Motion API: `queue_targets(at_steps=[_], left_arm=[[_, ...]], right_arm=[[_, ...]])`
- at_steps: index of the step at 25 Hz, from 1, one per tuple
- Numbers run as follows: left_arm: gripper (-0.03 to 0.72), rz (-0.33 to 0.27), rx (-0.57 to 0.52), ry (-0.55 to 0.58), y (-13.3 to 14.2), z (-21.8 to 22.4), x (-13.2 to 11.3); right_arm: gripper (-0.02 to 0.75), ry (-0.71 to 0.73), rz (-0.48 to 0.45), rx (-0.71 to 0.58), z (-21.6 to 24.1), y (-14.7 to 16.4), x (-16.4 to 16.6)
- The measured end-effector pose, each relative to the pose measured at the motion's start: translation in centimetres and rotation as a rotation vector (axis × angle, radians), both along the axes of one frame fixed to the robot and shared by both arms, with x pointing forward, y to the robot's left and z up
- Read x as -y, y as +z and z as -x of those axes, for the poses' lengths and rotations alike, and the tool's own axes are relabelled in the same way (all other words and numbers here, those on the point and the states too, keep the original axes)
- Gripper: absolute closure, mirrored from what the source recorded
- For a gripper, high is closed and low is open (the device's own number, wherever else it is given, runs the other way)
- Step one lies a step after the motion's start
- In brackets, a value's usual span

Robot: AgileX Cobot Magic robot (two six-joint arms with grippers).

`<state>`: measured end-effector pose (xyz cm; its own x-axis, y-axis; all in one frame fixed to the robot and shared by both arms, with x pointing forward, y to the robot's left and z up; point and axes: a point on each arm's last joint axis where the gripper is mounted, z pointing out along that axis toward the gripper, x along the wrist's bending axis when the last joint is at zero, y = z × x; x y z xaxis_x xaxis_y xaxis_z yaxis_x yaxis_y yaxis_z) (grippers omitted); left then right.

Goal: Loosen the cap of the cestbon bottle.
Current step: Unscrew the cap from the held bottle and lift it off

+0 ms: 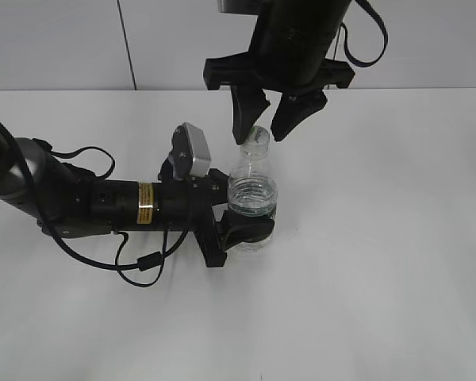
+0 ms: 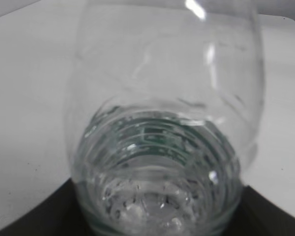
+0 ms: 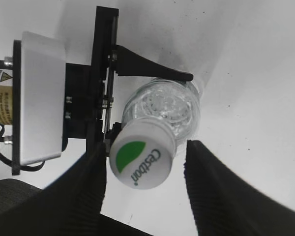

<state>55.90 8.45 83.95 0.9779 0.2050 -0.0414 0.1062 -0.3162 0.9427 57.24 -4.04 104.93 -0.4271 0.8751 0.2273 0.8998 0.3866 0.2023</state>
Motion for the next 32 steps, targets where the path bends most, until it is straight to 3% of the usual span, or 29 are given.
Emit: queue_targets(at_steps=[20, 23, 25, 32], left_arm=[[0.276, 0.0, 0.0, 0.0, 0.0, 0.0, 0.0], [0.276, -0.001, 0.0, 0.0, -0.01, 0.0, 0.0], [0.276, -0.001, 0.0, 0.0, -0.01, 0.0, 0.0], [0.276, -0.001, 0.0, 0.0, -0.01, 0.0, 0.0]], right_arm=[[0.35, 0.012, 0.007, -0.004, -0.27, -0.73, -0.19], [0.391, 0.014, 0.007, -0.004, -0.26, -0.73, -0.19], [0.435, 0.036, 0.008, 0.002, -0.25, -0.72, -0.2], [0.435, 0.257, 0.027, 0.068, -0.25, -0.72, -0.2]])
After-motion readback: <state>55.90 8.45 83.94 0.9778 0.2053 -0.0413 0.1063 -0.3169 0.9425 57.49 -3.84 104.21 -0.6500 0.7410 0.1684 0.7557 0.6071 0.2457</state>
